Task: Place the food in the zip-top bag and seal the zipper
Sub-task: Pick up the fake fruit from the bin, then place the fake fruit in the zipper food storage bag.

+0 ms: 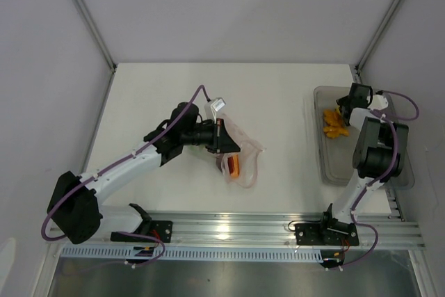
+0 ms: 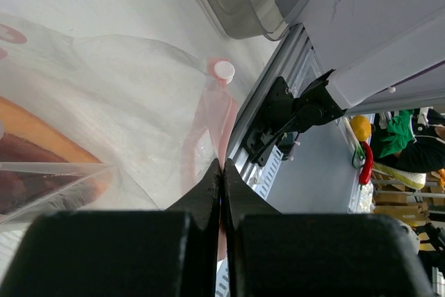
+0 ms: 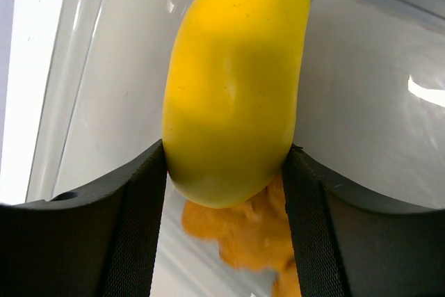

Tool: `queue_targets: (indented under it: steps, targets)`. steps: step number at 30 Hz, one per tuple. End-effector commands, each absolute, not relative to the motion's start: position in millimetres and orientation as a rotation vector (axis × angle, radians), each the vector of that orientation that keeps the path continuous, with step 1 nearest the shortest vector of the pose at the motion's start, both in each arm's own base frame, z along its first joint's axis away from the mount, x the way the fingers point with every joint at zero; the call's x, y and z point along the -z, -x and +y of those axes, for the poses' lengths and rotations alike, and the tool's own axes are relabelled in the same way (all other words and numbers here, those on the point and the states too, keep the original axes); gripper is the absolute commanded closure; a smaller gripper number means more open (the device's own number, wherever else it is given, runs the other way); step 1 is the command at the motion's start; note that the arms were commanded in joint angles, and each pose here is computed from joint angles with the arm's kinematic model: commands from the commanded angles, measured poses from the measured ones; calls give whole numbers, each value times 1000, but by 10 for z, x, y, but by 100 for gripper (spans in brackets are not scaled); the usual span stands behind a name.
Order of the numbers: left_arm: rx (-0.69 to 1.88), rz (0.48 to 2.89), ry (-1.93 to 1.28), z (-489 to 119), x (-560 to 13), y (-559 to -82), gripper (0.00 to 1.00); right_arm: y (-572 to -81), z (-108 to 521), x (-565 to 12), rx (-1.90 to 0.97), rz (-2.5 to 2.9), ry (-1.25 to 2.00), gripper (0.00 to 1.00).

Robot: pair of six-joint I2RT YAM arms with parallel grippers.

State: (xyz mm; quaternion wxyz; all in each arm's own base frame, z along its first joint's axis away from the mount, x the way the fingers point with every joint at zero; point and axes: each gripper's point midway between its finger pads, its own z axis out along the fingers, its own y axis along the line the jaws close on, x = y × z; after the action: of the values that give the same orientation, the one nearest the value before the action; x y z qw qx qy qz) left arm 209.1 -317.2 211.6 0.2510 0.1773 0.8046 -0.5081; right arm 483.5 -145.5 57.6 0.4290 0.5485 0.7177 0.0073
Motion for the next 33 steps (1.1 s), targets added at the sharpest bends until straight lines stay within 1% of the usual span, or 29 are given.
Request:
queue_targets:
  steps: [1, 2, 4, 5, 8, 9, 11, 12, 17, 18, 19, 22, 23, 25, 26, 29, 30, 33]
  targets:
    - [1404, 2175, -454, -3135, -2179, -2083, 99, -4750, -1459, -996, 7, 1720, -1288, 100]
    - [1402, 2182, -447, -3127, -2175, -2078, 99, -4730, -1422, -1139, 0, 1706, -1258, 100]
    - [1404, 2201, -431, -3110, -2187, -2060, 99, -4660, -1373, -1206, 3, 1713, -1228, 100]
    - [1405, 2206, -427, -3105, -2196, -2052, 100, -4638, -1351, -1364, -4, 1693, -1203, 100]
    - [1411, 2234, -419, -3088, -2221, -2005, 99, -4546, -1238, -1519, -6, 1702, -1126, 100]
    - [1412, 2240, -414, -3083, -2223, -2002, 100, -4513, -1184, -1704, -24, 1682, -1085, 100]
    - [1428, 2245, -412, -3085, -2275, -1972, 100, -4470, -1067, -1824, -74, 1690, -1021, 100]
    - [1435, 2240, -410, -3085, -2313, -1969, 99, -4435, -1001, -2009, -89, 1681, -954, 100]
    - [1500, 2201, -399, -3102, -2535, -1916, 100, -4160, -646, -2358, -177, 1724, -756, 100]
    - [1513, 2184, -400, -3110, -2585, -1914, 99, -4082, -578, -2362, -192, 1735, -723, 100]
    - [1528, 2176, -399, -3117, -2615, -1897, 99, -3967, -499, -2581, -209, 1698, -658, 100]
    - [1581, 2146, -389, -3126, -2746, -1846, 99, -3683, -293, -2668, -259, 1742, -590, 100]
    - [1602, 2143, -378, -3132, -2799, -1814, 99, -3547, -156, -2864, -310, 1713, -529, 100]
    - [1626, 2115, -378, -3123, -2900, -1758, 100, -3342, 70, -2953, -392, 1732, -460, 100]
    - [1646, 2112, -368, -3131, -2951, -1713, 99, -3188, 233, -3112, -443, 1702, -394, 100]
    - [1682, 2082, -339, -3128, -3123, -1594, 99, -2880, 626, -3207, -586, 1721, -243, 100]
    - [1692, 2077, -327, -3125, -3164, -1564, 99, -2709, 812, -3293, -645, 1706, -165, 100]
    - [1723, 2057, -277, -3118, -3323, -1463, 99, -2330, 1110, -3353, -764, 1703, -28, 100]
